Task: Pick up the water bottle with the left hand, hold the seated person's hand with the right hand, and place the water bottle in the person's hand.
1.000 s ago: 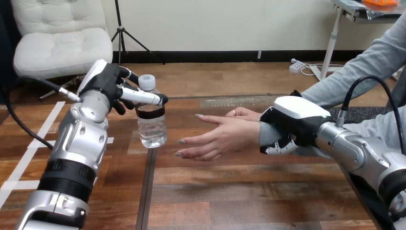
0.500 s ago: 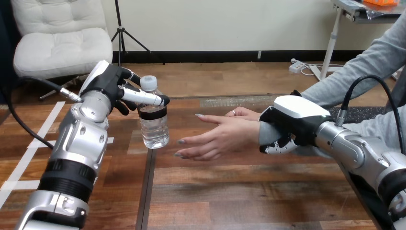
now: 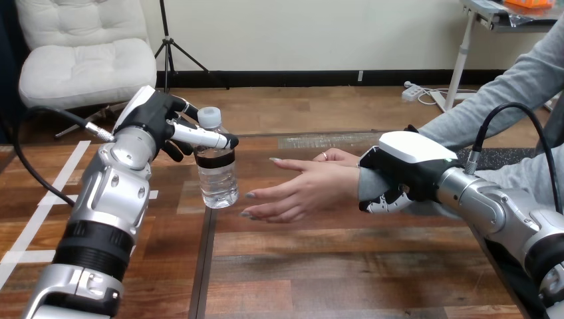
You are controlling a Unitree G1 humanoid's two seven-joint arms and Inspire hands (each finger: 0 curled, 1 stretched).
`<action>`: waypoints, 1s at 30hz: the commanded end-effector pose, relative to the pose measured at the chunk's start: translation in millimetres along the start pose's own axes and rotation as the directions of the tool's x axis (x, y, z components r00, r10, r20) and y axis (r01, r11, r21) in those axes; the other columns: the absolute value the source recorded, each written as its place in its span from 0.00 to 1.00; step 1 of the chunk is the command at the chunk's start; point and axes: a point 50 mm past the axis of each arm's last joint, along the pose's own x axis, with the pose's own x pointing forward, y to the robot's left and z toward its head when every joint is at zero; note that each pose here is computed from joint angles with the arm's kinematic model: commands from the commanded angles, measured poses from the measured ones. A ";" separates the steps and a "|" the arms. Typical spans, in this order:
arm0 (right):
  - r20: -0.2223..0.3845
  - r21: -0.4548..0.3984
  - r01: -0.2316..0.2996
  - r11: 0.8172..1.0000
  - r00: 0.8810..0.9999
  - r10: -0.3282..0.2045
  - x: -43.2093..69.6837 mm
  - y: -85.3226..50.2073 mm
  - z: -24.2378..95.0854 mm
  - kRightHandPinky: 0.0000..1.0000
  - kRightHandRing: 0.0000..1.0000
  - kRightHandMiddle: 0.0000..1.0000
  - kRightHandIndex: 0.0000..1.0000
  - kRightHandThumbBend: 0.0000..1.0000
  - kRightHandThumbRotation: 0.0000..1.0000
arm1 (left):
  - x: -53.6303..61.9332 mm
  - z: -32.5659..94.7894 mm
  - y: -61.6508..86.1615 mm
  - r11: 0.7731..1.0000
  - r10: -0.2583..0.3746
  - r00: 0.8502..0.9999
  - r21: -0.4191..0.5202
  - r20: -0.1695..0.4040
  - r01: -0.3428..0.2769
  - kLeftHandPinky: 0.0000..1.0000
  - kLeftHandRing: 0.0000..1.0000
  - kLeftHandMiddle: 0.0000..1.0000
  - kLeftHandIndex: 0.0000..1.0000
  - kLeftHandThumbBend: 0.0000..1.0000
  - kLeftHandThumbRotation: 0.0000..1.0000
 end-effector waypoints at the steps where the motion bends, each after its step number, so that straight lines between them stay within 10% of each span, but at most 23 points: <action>1: 0.076 -0.009 0.147 0.989 0.986 -0.146 9.6 -48.5 19.8 0.36 0.41 0.47 0.51 0.45 0.06 | -8.2 49.7 20.1 0.998 0.057 0.983 -0.001 0.175 -0.058 0.33 0.38 0.42 0.46 0.61 0.00; 30: 0.099 -0.006 0.154 0.988 0.983 -0.153 11.0 -49.8 24.1 0.33 0.39 0.45 0.49 0.45 0.06 | -9.8 54.6 18.1 1.000 -0.007 0.977 -0.026 0.211 0.012 0.31 0.36 0.41 0.42 0.61 0.00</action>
